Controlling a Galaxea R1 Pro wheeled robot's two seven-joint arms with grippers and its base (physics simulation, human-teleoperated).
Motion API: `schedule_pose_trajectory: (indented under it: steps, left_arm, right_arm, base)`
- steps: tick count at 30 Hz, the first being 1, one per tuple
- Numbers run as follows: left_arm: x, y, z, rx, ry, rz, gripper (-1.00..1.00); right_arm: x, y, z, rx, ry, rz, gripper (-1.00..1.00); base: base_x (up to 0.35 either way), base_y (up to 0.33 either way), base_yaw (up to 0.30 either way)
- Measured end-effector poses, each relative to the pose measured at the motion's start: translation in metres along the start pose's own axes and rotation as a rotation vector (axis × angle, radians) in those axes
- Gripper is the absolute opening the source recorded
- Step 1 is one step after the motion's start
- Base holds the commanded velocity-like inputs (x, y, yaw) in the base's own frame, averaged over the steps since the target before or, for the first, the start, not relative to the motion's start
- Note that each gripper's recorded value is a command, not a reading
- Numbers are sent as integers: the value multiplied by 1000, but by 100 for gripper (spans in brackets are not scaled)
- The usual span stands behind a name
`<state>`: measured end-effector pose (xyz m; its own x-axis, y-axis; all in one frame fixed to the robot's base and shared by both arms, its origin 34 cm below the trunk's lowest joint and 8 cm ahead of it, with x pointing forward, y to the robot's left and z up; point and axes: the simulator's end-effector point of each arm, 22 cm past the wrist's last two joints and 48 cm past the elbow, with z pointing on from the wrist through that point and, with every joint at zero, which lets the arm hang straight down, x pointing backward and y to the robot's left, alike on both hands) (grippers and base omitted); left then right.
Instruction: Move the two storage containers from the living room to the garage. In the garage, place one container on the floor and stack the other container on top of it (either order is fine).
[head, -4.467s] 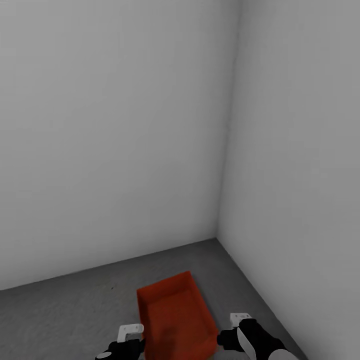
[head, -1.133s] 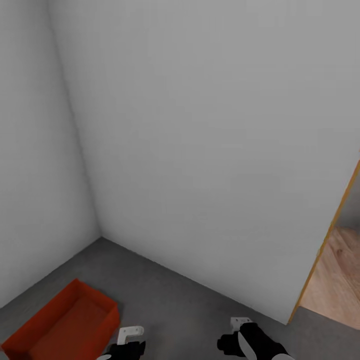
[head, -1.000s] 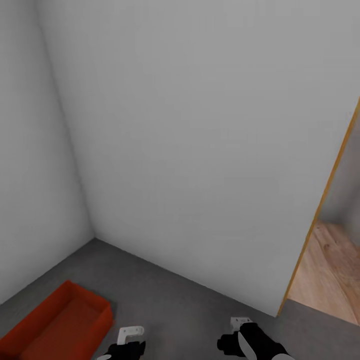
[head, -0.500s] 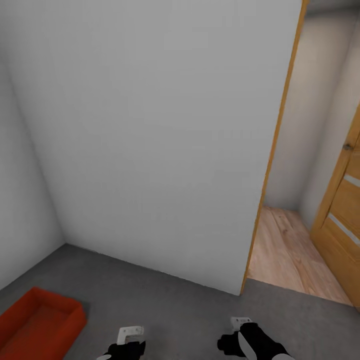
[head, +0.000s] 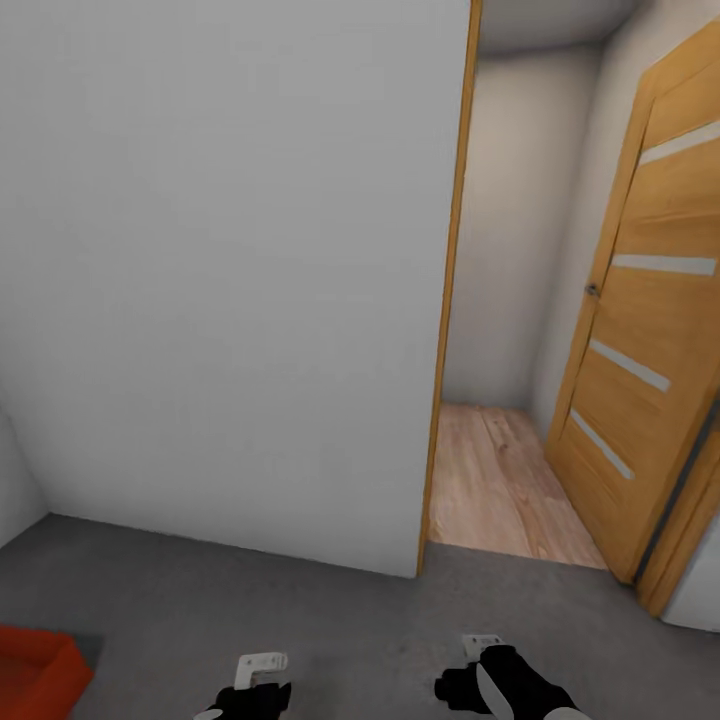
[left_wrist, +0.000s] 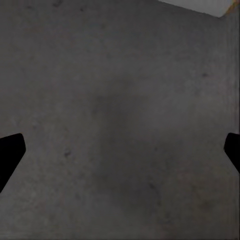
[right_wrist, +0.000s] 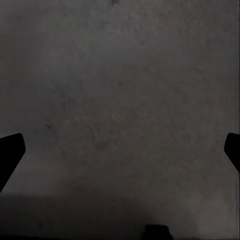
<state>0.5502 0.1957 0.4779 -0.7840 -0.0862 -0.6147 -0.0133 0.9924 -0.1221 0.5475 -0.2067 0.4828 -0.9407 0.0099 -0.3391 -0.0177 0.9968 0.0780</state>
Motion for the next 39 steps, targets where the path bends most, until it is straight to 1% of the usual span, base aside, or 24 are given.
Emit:
schedule_pose_trajectory:
  steps: [14, 23, 31, 39]
  left_arm:
    - [-2, 0, -1, 0, -5, 0, 100]
    - [-3, 0, -1, -1, -6, 0, 100]
    - [-3, 0, -1, -2, -6, 0, 100]
    - [-6, 0, -1, -1, -22, 0, 100]
  right_arm:
    - [-2, 1, -2, 0, -6, -2, 100]
    - [-2, 0, -2, 0, -6, -2, 100]
    - [-2, 1, -2, 0, -6, -3, 100]
    - [-2, 1, -2, 0, -7, -4, 100]
  base:
    - [-1, -305, -250]
    - [0, -305, -200]
    - [54, -299, -57]
    - [240, -192, 16]
